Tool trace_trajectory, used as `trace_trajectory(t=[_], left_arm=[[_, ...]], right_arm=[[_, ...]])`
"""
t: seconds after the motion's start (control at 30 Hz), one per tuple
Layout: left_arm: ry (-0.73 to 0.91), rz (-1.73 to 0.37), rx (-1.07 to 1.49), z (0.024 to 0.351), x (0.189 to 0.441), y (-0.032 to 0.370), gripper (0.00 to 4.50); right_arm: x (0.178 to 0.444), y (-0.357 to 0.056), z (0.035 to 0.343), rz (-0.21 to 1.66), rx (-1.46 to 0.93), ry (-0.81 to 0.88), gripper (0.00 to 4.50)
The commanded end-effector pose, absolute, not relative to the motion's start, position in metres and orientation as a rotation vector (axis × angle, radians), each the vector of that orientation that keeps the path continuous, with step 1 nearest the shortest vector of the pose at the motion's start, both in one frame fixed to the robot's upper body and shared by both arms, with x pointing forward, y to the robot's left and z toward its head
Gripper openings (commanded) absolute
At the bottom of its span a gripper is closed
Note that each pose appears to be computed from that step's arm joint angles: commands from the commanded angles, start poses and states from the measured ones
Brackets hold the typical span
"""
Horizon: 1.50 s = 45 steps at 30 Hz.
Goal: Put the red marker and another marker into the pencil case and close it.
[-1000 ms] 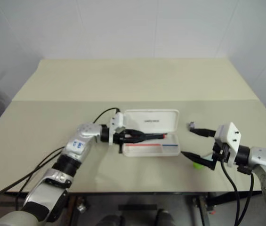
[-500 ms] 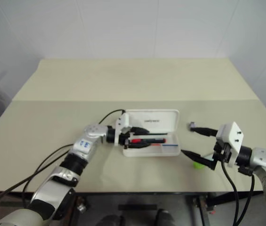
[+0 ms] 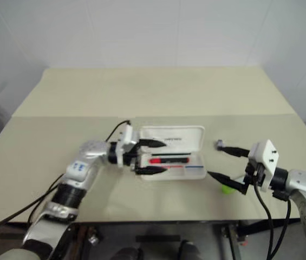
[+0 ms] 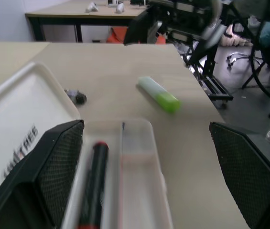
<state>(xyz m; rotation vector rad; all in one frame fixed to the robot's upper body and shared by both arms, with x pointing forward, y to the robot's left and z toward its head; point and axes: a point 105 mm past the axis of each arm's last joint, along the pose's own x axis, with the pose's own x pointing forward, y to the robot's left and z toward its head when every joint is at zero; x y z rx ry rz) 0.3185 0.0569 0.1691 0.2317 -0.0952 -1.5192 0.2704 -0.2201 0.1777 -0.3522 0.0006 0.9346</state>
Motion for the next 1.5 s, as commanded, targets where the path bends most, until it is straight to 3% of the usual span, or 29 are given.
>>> trace_trajectory(t=[0.03,0.27,0.37,0.57,0.93,1.1,1.5], left_arm=[[-0.146,-1.485,0.255,0.186,0.309,0.089,4.47],[-0.034,-1.397,0.24,0.18,0.287,0.151,4.47],[-0.031,-1.353,0.251,0.178,0.284,0.158,4.47],[-0.079,-1.338,0.232,0.179,0.281,0.151,4.47],[-0.101,-1.299,0.222,0.18,0.275,0.151,4.47],[-0.097,-1.276,0.224,0.18,0.27,0.155,4.47],[-0.094,-1.205,0.241,0.184,0.257,0.166,4.47]], right_arm=[[0.268,-0.239,0.18,0.885,-0.363,0.027,4.5],[0.254,-0.272,0.159,0.806,-0.383,0.186,4.5],[0.253,-0.284,0.155,0.744,-0.378,0.213,4.5],[0.238,-0.281,0.139,0.876,-0.505,0.306,4.5],[0.283,-0.288,0.155,1.053,-0.668,0.328,4.5],[0.296,-0.287,0.148,1.194,-0.742,0.396,4.5],[0.319,-0.277,0.136,1.332,-0.885,0.521,4.5]])
